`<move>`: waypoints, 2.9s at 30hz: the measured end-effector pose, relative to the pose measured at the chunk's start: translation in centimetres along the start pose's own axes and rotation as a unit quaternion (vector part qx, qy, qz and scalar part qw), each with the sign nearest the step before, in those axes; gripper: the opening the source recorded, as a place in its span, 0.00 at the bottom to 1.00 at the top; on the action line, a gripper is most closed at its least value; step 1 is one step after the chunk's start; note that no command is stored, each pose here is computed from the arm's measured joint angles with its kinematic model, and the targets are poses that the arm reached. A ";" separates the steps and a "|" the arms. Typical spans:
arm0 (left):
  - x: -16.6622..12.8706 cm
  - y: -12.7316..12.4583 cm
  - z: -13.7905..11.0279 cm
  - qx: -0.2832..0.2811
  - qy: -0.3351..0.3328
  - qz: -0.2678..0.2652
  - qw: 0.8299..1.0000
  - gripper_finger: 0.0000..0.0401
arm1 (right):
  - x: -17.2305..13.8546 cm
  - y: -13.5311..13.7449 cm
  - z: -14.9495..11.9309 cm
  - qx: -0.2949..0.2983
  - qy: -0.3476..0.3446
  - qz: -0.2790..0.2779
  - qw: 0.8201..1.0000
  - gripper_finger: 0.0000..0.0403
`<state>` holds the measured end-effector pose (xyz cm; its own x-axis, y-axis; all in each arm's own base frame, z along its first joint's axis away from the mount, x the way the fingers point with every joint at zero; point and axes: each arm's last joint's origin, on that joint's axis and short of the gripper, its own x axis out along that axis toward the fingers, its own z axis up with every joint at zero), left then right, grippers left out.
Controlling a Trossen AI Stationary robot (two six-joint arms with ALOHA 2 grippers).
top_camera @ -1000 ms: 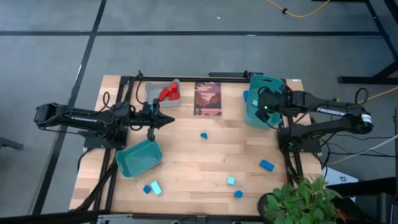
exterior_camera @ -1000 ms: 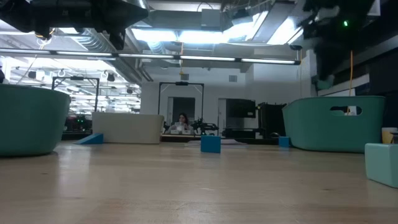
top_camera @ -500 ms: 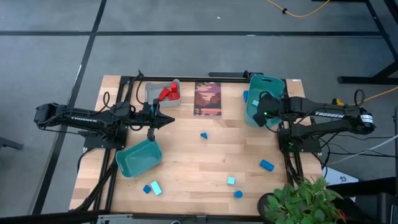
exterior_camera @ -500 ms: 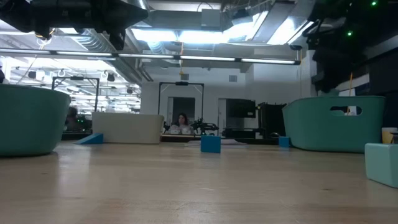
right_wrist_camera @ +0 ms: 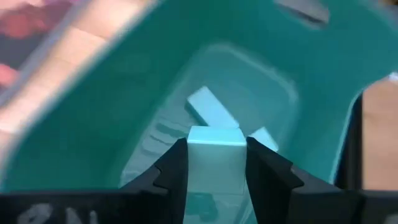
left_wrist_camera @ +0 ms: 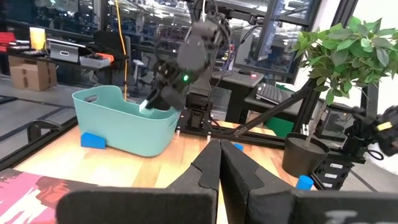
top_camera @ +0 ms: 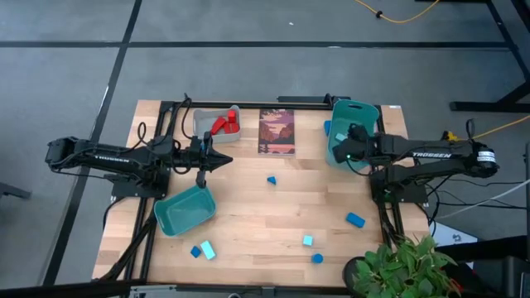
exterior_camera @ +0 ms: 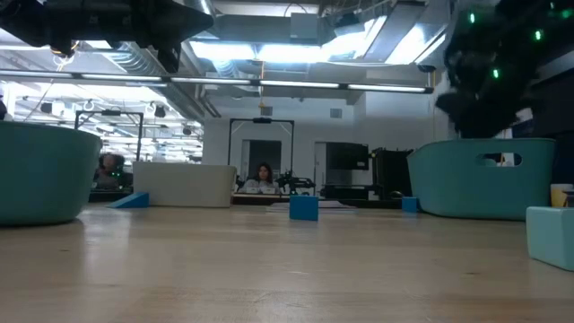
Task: Sort & place blocks by color
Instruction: Put the light blue block into the right green bin
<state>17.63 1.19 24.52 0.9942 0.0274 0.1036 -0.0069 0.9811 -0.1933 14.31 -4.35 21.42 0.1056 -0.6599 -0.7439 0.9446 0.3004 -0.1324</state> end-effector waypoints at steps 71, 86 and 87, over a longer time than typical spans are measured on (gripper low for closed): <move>0.0 0.0 -0.1 -0.004 0.005 0.002 1.000 0.00 | -4.7 3.6 -2.5 -0.129 -0.337 0.577 0.733 0.53; 0.0 0.0 -0.1 0.000 0.004 0.005 1.000 0.00 | -4.4 4.0 -2.8 -0.192 -0.355 0.571 0.715 0.01; 0.0 0.0 -0.1 0.000 0.004 0.005 1.000 0.00 | -4.4 4.0 -2.8 -0.192 -0.355 0.571 0.715 0.01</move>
<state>17.64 1.22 24.43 0.9948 0.0367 0.0946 -0.0177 0.9808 -0.1943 16.78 1.73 22.35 0.9997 0.0244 -0.0093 -0.0242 0.9994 0.0233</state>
